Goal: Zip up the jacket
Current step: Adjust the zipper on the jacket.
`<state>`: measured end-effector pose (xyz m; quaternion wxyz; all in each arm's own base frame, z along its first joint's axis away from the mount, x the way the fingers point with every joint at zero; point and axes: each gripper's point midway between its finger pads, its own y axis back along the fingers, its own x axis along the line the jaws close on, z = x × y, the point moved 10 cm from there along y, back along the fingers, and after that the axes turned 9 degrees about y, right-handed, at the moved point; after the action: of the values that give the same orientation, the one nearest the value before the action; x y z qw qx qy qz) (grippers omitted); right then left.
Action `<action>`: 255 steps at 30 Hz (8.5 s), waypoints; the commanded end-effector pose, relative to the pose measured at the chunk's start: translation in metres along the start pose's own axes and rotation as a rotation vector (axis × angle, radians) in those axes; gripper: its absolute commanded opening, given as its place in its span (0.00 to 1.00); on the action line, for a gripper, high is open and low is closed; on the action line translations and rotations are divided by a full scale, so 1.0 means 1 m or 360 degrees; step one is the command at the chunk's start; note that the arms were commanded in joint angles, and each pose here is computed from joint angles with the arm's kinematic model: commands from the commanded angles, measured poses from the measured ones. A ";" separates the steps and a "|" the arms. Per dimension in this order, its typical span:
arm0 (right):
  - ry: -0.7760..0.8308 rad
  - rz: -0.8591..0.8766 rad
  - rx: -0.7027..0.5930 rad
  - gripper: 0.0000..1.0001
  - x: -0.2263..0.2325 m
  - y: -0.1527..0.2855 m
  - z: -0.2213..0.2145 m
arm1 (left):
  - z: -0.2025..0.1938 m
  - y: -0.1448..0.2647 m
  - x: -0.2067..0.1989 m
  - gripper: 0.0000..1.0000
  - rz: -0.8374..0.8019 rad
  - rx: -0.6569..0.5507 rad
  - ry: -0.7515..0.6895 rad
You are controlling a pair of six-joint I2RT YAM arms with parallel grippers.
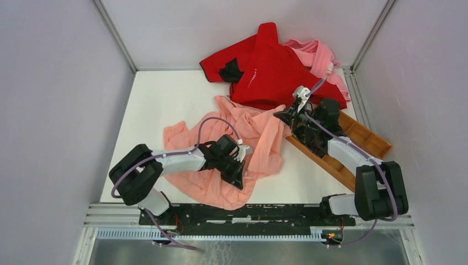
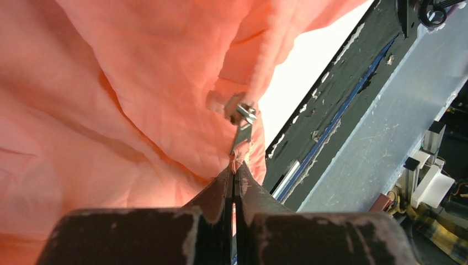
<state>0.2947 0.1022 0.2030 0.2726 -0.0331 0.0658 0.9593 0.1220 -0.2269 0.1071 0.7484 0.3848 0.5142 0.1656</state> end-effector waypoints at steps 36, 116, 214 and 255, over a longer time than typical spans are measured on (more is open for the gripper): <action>0.0229 0.0490 -0.0095 0.03 0.025 0.008 -0.020 | 0.017 0.046 -0.046 0.02 -0.0248 -0.0298 -0.0343; 0.0574 0.0846 -0.0235 0.01 0.039 0.004 0.043 | 0.020 0.100 -0.052 0.84 -0.0222 -0.1308 -0.0695; -0.0106 0.0269 -0.0177 0.59 0.138 0.019 -0.039 | 0.167 0.117 -0.134 0.02 -0.0449 -0.1480 0.0149; 0.0074 0.0207 -0.0704 0.75 0.150 -0.009 -0.025 | 0.155 0.168 -0.169 0.02 -0.0824 -0.1702 0.0282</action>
<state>0.1646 0.1780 0.1243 0.1892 0.0042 -0.0488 0.9807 0.2203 -0.2944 0.3447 0.8107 -0.1496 0.5007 0.2638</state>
